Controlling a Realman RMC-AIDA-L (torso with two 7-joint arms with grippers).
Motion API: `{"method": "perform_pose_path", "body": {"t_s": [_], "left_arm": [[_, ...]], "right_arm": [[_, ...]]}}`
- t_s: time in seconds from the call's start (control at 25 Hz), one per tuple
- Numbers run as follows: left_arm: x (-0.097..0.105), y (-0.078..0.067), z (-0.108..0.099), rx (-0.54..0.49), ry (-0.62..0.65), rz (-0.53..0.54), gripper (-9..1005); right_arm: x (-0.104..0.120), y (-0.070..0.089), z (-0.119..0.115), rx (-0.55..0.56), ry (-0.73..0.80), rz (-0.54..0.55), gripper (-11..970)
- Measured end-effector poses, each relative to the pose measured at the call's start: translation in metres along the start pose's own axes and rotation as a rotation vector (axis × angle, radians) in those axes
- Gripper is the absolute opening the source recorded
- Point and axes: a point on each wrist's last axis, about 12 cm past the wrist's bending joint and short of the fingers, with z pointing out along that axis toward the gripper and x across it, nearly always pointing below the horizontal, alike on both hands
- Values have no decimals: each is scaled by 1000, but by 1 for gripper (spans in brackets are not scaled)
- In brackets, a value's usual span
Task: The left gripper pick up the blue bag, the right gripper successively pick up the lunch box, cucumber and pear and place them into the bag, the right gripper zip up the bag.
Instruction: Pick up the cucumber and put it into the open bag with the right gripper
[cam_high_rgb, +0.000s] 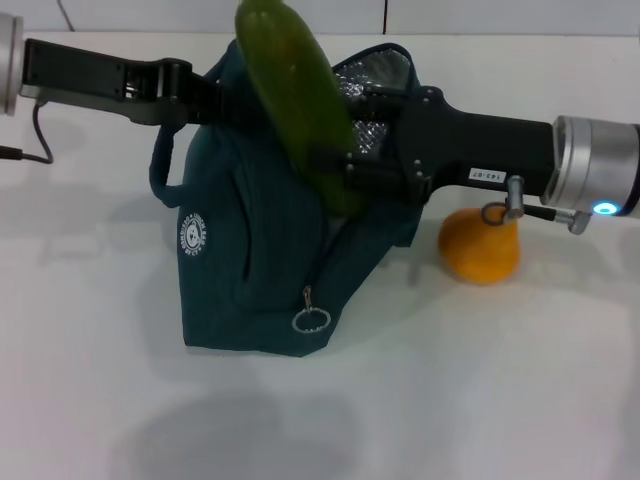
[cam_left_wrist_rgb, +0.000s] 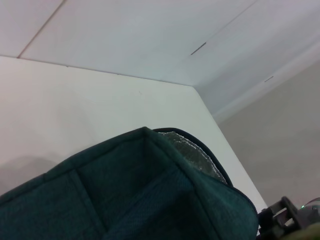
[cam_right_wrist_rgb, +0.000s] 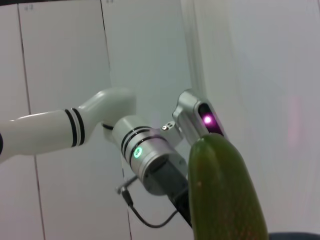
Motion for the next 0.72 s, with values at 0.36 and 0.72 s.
{"method": "perform_pose_path", "body": {"t_s": [0.36,0.72], "left_arm": [[0,0,0,-1,-1,0,40],[2,0,0,6,5,-4,40]], "right_arm": [[8,3,-10,32,-6,29,566],[7,3,-11,38,-15,21,567]]}}
